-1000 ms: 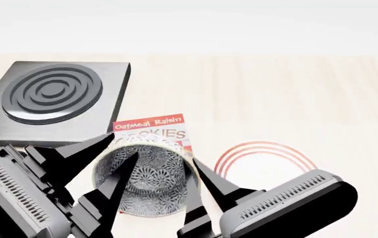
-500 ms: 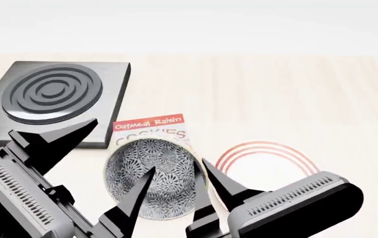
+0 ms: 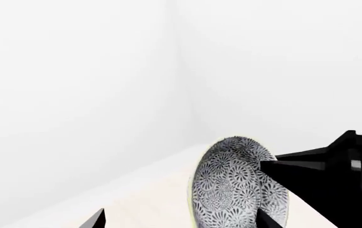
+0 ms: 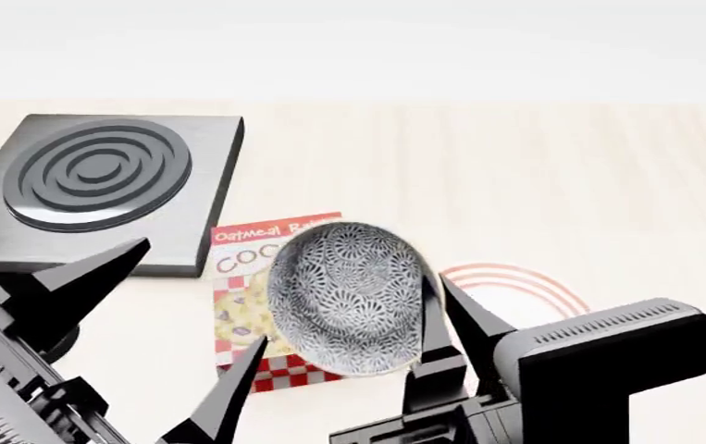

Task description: Pick the akita bowl from table center and place it on the plate.

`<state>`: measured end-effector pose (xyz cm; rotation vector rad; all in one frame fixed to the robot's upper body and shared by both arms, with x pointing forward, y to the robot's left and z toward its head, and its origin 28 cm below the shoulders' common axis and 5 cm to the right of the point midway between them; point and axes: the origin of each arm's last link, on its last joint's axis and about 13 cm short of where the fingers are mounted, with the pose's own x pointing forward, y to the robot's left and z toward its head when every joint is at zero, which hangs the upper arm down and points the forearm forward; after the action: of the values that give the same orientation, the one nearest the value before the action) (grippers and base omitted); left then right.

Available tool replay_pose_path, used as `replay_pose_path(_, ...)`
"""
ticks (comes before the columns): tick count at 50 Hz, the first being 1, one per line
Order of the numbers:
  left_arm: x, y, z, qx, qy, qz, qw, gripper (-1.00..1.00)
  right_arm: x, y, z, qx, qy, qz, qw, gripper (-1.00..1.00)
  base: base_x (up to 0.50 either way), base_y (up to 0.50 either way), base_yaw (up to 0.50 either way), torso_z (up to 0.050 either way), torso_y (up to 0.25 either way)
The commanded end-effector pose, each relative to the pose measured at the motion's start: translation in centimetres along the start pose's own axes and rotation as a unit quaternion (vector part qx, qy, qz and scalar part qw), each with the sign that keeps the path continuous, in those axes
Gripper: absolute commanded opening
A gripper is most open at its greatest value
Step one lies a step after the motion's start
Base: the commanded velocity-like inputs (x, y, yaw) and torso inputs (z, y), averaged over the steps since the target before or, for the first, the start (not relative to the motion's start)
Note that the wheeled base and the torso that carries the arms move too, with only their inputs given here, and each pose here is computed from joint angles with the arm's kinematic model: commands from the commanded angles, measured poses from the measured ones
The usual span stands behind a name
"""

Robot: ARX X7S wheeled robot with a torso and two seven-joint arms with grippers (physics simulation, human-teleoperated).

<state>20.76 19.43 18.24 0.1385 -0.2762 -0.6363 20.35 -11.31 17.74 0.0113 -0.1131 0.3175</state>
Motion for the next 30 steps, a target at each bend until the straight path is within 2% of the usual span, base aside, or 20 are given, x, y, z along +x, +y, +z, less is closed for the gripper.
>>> replay_pose_path(1,-1.4,-1.2,0.3,-0.022,-0.028,0.025,0.999,1.0,1.4,-1.2,-0.1,0.027,-0.011,-0.052,0.998,-1.0,0.0,0.0,0.0,0.0,0.0)
replay_pose_path(5,-2.2,-1.9,0.5,-0.032,-0.036,0.035,0.998,1.0,2.0,-1.4,-0.3,0.049,0.001,-0.062,0.997,-1.0,0.0,0.0,0.0,0.0,0.0)
replay_pose_path(7,-2.4,-2.0,0.5,-0.034,-0.037,0.041,0.998,1.0,2.3,-1.4,-0.5,0.02,0.01,-0.055,0.998,-1.0,0.0,0.0,0.0,0.0,0.0)
replay_pose_path(10,-2.8,-2.1,0.0,-0.041,-0.036,0.05,0.997,1.0,3.2,-1.4,-0.4,0.03,0.017,-0.067,0.997,-1.0,0.0,0.0,0.0,0.0,0.0)
replay_pose_path(14,-3.3,-2.2,-0.3,-0.05,-0.041,0.065,0.996,1.0,4.4,-1.7,-0.2,0.053,0.052,-0.121,0.99,-1.0,0.0,0.0,0.0,0.0,0.003)
replay_pose_path(15,-3.5,-2.2,-0.3,-0.059,-0.042,0.075,0.995,1.0,4.9,-1.7,0.0,0.092,0.056,-0.119,0.987,-1.0,0.0,0.0,0.0,0.0,0.0)
replay_pose_path(19,-4.0,-2.3,-0.3,-0.069,-0.046,0.086,0.993,1.0,5.8,-2.0,0.7,0.169,0.08,-0.146,0.971,-1.0,0.0,0.0,0.0,0.0,0.0)
replay_pose_path(21,-4.2,-2.4,-0.5,-0.068,-0.044,0.087,0.993,1.0,6.6,-2.3,1.1,0.213,0.1,-0.156,0.959,-1.0,0.0,0.0,0.0,0.0,0.0)
replay_pose_path(30,-4.3,-2.2,-0.7,-0.078,-0.043,0.103,0.991,1.0,9.1,-3.2,1.9,0.283,0.111,-0.154,0.94,-1.0,0.0,0.0,0.0,0.0,0.0)
